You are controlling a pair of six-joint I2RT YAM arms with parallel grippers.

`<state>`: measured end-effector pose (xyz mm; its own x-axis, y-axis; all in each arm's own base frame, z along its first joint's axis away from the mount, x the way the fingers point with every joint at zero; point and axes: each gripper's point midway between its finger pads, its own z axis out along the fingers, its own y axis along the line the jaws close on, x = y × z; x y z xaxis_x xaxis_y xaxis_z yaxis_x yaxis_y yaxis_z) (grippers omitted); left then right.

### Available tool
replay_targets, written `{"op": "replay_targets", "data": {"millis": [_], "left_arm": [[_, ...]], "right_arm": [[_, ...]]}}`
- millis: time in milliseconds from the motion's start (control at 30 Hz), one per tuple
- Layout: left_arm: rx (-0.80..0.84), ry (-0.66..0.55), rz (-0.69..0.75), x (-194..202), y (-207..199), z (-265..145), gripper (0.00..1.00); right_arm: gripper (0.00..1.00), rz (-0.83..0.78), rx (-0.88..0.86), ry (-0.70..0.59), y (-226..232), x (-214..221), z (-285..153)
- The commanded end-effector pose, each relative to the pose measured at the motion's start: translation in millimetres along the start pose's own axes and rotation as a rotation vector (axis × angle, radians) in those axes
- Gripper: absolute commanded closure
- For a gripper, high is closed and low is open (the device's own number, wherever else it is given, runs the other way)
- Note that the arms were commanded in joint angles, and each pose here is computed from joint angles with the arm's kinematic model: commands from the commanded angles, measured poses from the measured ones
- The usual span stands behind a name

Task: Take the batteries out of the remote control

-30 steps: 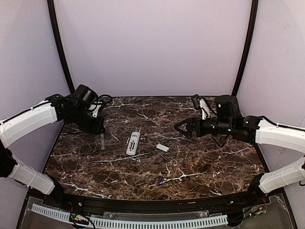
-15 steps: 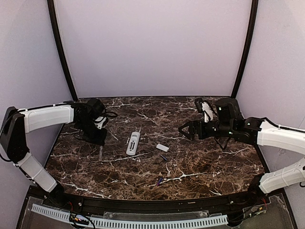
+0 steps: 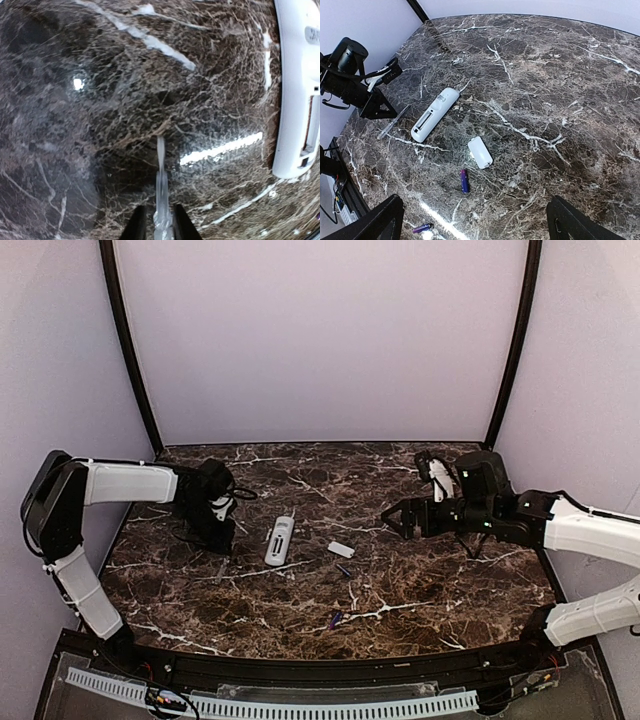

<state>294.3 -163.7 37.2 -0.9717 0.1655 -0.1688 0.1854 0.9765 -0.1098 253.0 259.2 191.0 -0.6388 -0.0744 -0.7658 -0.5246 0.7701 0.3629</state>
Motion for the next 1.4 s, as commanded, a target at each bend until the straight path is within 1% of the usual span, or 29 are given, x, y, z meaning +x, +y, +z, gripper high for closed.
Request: {"op": "replay_targets", "data": {"millis": [0, 67, 100, 133, 167, 233, 267, 300, 333, 367, 400, 433, 467, 500, 600, 633, 700, 733, 833, 967, 1000, 1100, 1133, 1167, 1200, 1233, 1300, 1333, 1367], "left_arm": [[0.004, 0.014, -0.025, 6.3, 2.1, 12.8, 0.73], [0.012, 0.012, -0.019, 6.7, 1.1, 13.2, 0.65], [0.019, 0.008, -0.016, 6.2, -0.2, 12.9, 0.63], [0.023, 0.004, -0.010, 6.1, -0.7, 11.6, 0.58], [0.024, 0.001, -0.008, 5.8, -0.8, 10.6, 0.55], [0.022, -0.012, 0.000, 4.8, -0.4, 7.0, 0.44], [0.026, -0.027, 0.005, 2.8, -1.1, 2.4, 0.41], [0.026, -0.038, 0.008, 1.3, -1.2, -0.2, 0.34], [0.030, -0.057, 0.012, -1.3, -2.1, -5.7, 0.29], [0.028, -0.072, 0.016, -3.6, -1.9, -9.2, 0.21], [0.028, -0.094, 0.021, -6.4, -2.0, -15.6, 0.17], [0.010, -0.111, 0.023, -9.2, 0.8, -19.9, 0.10], [0.007, -0.137, 0.030, -12.7, 1.1, -27.8, 0.07], [-0.040, -0.161, 0.034, -16.7, 9.1, -33.1, 0.04], [-0.124, -0.252, 0.030, -28.8, 24.9, -56.7, 0.02], [-0.160, -0.283, 0.017, -33.6, 34.0, -63.2, 0.03], [-0.176, -0.360, 0.001, -43.2, 42.8, -80.6, 0.05], [-0.171, -0.429, -0.009, -52.2, 43.9, -94.7, 0.05], [-0.229, -0.558, -0.050, -62.4, 66.4, -120.7, 0.06], [-0.337, -0.740, -0.120, -71.1, 96.3, -150.6, 0.07], [-0.363, -0.793, -0.134, -72.3, 102.9, -151.8, 0.07], [-0.417, -0.943, -0.106, -70.6, 111.3, -171.0, 0.09], [-0.443, -0.989, -0.115, -68.2, 116.6, -169.5, 0.10], [-0.468, -1.018, -0.090, -66.4, 118.3, -173.8, 0.11], [-0.503, -1.043, -0.082, -62.3, 123.3, -169.7, 0.12], [-0.541, -1.050, -0.051, -60.6, 125.9, -170.8, 0.13], [-0.596, -1.085, -0.056, -58.6, 133.3, -170.6, 0.14], [-0.622, -1.064, -0.047, -56.1, 138.0, -161.8, 0.15], [-0.618, -1.081, -0.049, -58.9, 138.0, -162.4, 0.15]], "right_arm": [[0.01, -0.002, 0.037, -0.010, -6.0, 1.4, -2.2], [0.01, 0.003, 0.039, -0.004, -6.6, 2.4, -0.9], [0.01, 0.004, 0.059, -0.010, -10.0, 1.5, -0.5], [0.01, 0.003, 0.068, -0.011, -11.4, 1.4, -0.1], [0.01, 0.003, 0.071, -0.013, -11.8, 0.6, 0.1], [0.01, 0.003, 0.083, -0.023, -13.5, -2.1, -0.1], [0.01, 0.003, 0.092, -0.028, -14.7, -3.7, -0.5], [0.01, 0.005, 0.102, -0.038, -15.8, -6.5, -1.3], [0.01, 0.011, 0.124, -0.047, -19.6, -8.3, -1.6], [0.01, 0.014, 0.142, -0.057, -22.3, -10.8, -1.9], [0.01, 0.016, 0.164, -0.067, -25.7, -13.3, -2.7], [0.01, 0.012, 0.182, -0.077, -28.2, -16.0, -3.3], [0.01, 0.006, 0.197, -0.090, -29.7, -20.3, -4.4], [0.01, -0.002, 0.216, -0.099, -32.3, -23.4, -5.4], [0.01, -0.027, 0.297, -0.143, -43.9, -35.3, -11.8], [0.01, -0.037, 0.333, -0.164, -49.1, -40.1, -15.0], [0.01, -0.069, 0.397, -0.201, -58.2, -49.5, -20.8], [0.01, -0.087, 0.427, -0.217, -62.4, -54.4, -23.3], [0.01, -0.126, 0.528, -0.248, -80.5, -66.1, -29.9], [0.02, -0.153, 0.606, -0.231, -103.6, -73.6, -29.5], [0.01, -0.156, 0.620, -0.221, -109.5, -73.8, -27.4], [0.02, -0.159, 0.658, -0.207, -125.3, -75.3, -24.0], [0.01, -0.162, 0.669, -0.203, -130.3, -74.9, -23.1], [0.01, -0.167, 0.675, -0.204, -134.5, -76.0, -22.4], [0.01, -0.176, 0.685, -0.199, -139.9, -75.6, -21.7], [0.01, -0.186, 0.695, -0.192, -146.5, -74.4, -21.5], [0.01, -0.211, 0.693, -0.179, -155.5, -72.8, -19.3], [0.01, -0.219, 0.695, -0.174, -160.6, -72.0, -19.2], [0.01, -0.222, 0.705, -0.172, -166.7, -71.0, -19.7]]}}
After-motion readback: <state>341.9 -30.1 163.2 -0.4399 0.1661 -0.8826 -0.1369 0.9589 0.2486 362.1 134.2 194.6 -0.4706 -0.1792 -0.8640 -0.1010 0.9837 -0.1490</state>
